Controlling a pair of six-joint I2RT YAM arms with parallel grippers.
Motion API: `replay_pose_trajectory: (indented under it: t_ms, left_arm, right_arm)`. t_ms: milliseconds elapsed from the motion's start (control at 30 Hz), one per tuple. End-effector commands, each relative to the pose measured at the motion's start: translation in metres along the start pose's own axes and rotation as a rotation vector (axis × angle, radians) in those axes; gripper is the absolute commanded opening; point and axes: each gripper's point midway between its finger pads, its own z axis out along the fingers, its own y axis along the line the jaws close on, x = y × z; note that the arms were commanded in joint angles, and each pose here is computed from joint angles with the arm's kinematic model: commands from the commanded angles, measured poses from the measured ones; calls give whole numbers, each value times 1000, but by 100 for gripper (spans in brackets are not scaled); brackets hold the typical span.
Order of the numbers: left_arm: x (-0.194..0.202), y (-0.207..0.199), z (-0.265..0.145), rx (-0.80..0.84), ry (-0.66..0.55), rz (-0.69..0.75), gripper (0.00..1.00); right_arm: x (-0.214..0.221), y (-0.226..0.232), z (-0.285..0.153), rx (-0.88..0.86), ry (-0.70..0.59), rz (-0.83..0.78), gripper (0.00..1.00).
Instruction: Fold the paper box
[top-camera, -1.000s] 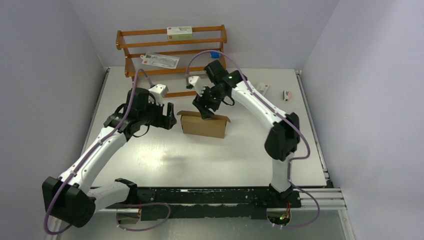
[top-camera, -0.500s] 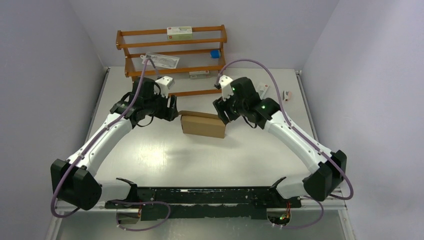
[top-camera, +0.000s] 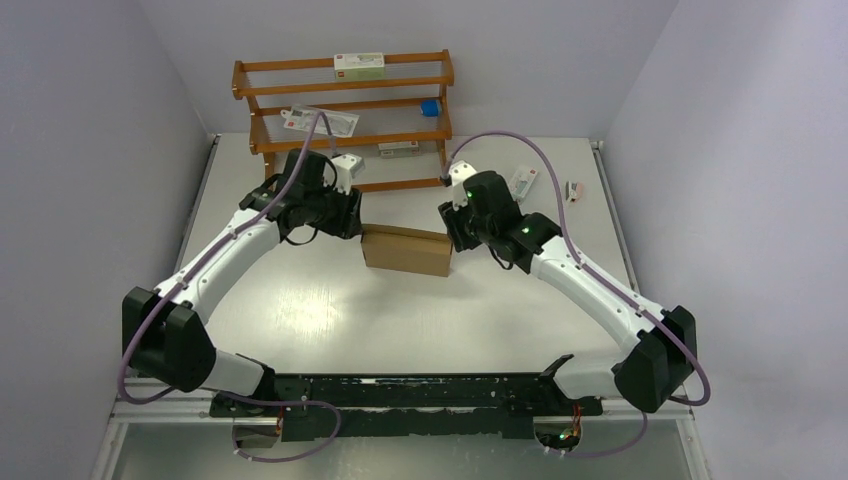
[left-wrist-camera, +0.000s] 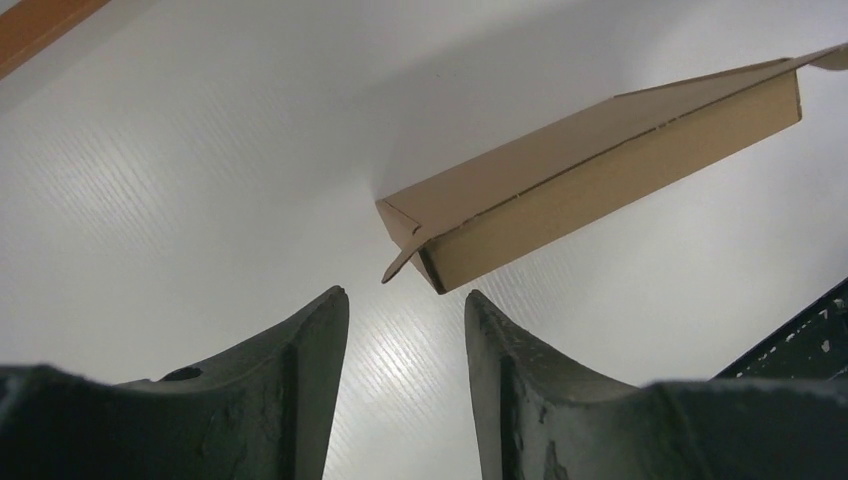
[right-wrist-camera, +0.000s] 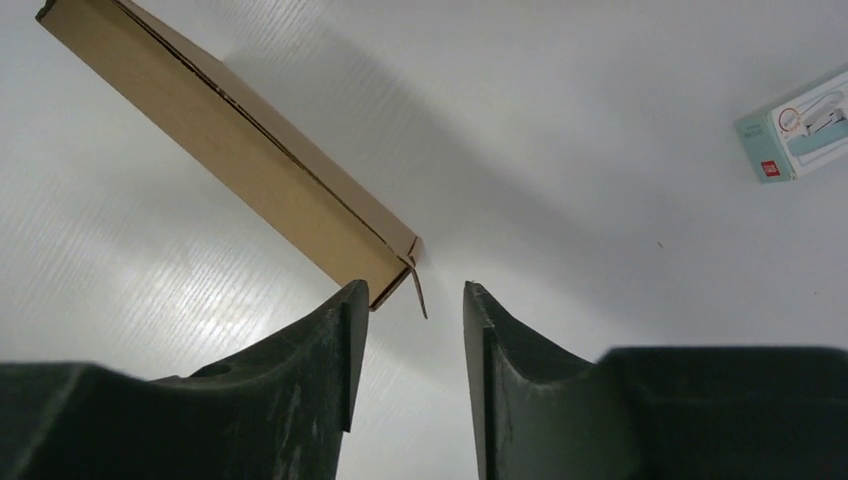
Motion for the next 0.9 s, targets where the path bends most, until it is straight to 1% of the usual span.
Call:
replay_pose_trajectory:
  t_ms: [0, 133, 300, 433, 600, 733, 867]
  left_arm:
    - [-5, -7, 4, 36, 19, 47, 51]
    - [-6, -5, 7, 32, 35, 53, 48]
    - [-8, -9, 9, 57, 31, 55, 46]
    - [-8, -12, 9, 72, 38, 54, 43]
    - [-7, -13, 11, 80, 45, 58, 39]
    - [-3, -13, 15, 78, 65, 59, 38]
    - [-5, -14, 15, 82, 64, 60, 34]
  right_arm:
    - [1, -4, 13, 31, 1, 9, 41]
    - [5, 2, 17, 1, 14, 6, 35]
    - [13, -2, 17, 23, 41, 0, 31]
    - [18, -1, 17, 16, 59, 0, 28]
    - [25, -2, 20, 26, 80, -3, 24]
    - [27, -3, 22, 29, 84, -2, 23]
    - [27, -2, 24, 28, 84, -2, 21]
